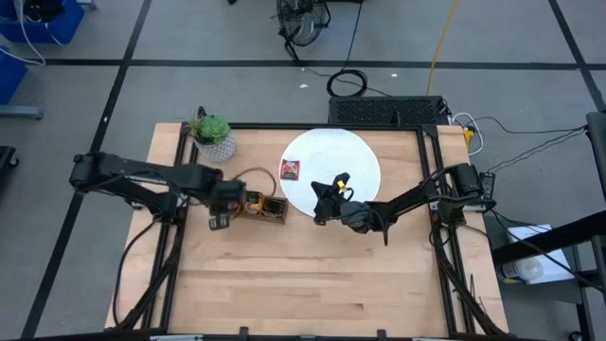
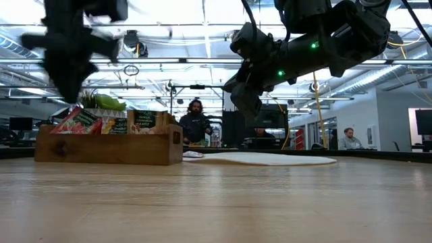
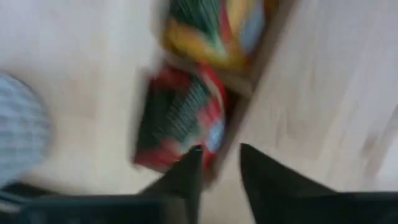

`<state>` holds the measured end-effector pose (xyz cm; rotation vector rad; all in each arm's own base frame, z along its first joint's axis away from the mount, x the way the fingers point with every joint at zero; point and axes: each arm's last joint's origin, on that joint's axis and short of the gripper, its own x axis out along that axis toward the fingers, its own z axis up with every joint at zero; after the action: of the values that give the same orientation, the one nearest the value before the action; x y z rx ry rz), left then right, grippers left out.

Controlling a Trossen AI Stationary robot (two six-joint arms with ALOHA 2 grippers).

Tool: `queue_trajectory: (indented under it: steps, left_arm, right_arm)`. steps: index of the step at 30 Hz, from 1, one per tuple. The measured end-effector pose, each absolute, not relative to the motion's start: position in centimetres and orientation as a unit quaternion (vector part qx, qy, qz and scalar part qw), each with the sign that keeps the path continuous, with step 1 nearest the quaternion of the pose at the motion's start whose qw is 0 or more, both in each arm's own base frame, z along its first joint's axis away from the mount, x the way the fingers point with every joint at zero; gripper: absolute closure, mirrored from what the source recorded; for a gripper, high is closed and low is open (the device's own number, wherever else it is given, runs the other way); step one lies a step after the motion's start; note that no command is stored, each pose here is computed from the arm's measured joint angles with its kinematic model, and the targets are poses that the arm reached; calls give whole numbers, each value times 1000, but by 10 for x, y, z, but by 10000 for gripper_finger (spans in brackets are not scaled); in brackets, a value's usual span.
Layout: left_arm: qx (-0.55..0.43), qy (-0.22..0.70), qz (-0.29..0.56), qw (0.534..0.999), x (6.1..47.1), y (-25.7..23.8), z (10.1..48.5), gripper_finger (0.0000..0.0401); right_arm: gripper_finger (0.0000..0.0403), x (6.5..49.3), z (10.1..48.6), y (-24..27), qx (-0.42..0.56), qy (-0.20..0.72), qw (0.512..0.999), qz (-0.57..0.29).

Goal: Pick & Place Tea
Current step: Put the red tea bag into the left section of the wooden organizer

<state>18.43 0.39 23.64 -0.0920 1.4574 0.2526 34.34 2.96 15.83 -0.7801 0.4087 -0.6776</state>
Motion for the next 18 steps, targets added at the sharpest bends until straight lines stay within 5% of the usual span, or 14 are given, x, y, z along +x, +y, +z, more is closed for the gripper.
queue_trajectory:
  steps: [4, 18]
  left_arm:
    - [-41, 716, 127, 685, 187, 3, 206, 385]
    - [-27, 746, 138, 651, 209, 6, 171, 393]
  right_arm:
    - [403, 343, 157, 30, -366, 197, 851, -320]
    - [403, 343, 157, 30, -365, 197, 852, -320]
